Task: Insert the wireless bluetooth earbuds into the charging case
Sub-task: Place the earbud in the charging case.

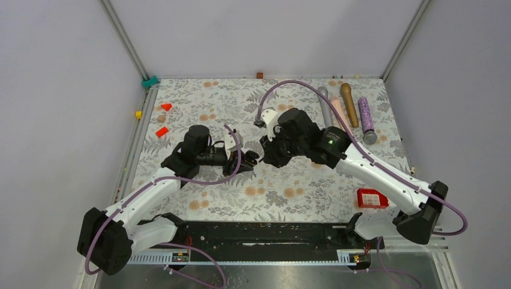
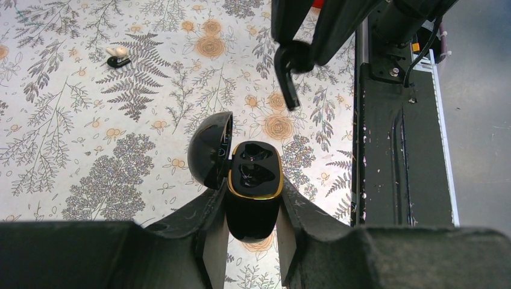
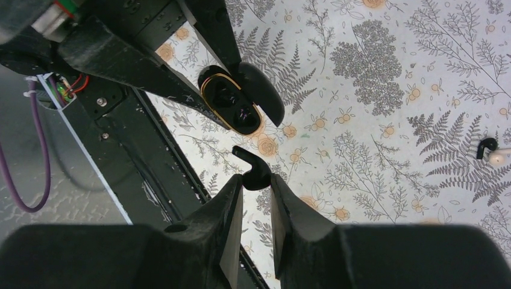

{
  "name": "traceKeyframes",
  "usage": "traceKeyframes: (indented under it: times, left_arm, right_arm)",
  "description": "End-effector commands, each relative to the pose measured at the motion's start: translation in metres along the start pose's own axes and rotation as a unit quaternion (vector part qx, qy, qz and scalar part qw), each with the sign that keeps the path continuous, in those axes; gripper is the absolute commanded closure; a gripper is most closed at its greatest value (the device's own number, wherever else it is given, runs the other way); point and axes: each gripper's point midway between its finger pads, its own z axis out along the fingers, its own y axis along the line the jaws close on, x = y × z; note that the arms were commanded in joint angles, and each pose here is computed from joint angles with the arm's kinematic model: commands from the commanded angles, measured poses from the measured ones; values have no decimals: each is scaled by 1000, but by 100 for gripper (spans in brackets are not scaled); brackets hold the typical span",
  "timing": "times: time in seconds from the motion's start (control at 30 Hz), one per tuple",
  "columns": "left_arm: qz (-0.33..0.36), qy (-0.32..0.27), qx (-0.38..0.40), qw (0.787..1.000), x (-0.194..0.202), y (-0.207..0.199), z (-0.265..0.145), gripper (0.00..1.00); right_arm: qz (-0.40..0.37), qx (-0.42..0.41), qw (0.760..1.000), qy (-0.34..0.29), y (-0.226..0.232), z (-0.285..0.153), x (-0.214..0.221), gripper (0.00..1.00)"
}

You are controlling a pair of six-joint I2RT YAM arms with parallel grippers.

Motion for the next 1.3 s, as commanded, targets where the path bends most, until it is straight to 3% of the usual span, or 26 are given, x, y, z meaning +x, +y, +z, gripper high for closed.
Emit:
traceKeyframes:
  times: [0.0,1.27]
  left_arm:
    - [32,-25,-8,999,-28,4,-3,100]
    - [8,-30,12,999,-29,-3,-1,100]
  right_arm:
    - [1,28,1000,1,-4,7,-6,73]
    - [-31,70,997,1,-5,27,-19,74]
